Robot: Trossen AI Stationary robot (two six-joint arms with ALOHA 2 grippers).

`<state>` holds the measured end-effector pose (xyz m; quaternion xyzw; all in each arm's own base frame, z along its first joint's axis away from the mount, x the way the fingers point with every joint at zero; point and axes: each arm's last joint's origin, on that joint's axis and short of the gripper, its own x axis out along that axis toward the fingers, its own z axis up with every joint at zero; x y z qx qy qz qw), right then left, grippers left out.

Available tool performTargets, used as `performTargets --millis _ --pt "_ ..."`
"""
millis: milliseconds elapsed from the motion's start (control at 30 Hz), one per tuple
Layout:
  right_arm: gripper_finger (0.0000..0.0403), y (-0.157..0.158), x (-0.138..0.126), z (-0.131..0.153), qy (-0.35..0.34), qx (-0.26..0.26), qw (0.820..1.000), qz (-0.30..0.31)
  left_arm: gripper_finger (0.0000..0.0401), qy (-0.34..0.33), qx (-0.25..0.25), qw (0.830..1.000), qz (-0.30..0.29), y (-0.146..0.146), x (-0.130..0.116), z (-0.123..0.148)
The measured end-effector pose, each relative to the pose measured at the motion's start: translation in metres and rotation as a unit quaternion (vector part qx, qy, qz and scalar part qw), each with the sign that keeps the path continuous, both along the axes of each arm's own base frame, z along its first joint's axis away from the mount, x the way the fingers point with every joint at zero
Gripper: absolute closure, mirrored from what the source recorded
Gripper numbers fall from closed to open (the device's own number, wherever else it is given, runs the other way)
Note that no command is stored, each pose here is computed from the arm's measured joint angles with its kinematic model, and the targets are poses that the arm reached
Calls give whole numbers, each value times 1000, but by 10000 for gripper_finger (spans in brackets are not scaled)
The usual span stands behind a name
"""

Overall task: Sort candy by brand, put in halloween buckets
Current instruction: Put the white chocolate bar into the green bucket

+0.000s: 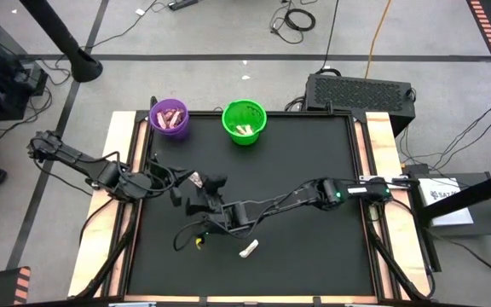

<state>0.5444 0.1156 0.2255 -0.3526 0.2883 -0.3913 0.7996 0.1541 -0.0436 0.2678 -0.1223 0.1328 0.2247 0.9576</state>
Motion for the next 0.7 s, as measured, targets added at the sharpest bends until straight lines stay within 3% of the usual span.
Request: performTargets --millis 100,133,300,400,600,700 --pt "351 1 0 0 11 -6 1000 5 400 1 0 1000 -1 0 0 0" --pt "369 2 0 0 15 -8 1000 9 400 2 2 1000 -1 0 0 0" --pt "370 3 0 1 9 -7 1000 9 395 14 27 1000 -2 3 1 0" --pt "370 -4 1 0 29 -13 999 10 370 28 60 998 -8 4 1 0" --pt "370 -39 2 -8 66 29 997 16 270 56 122 991 -24 4 1 0" --pt "370 -63 -1 -2 75 59 995 9 211 61 144 988 -5 6 0 1"
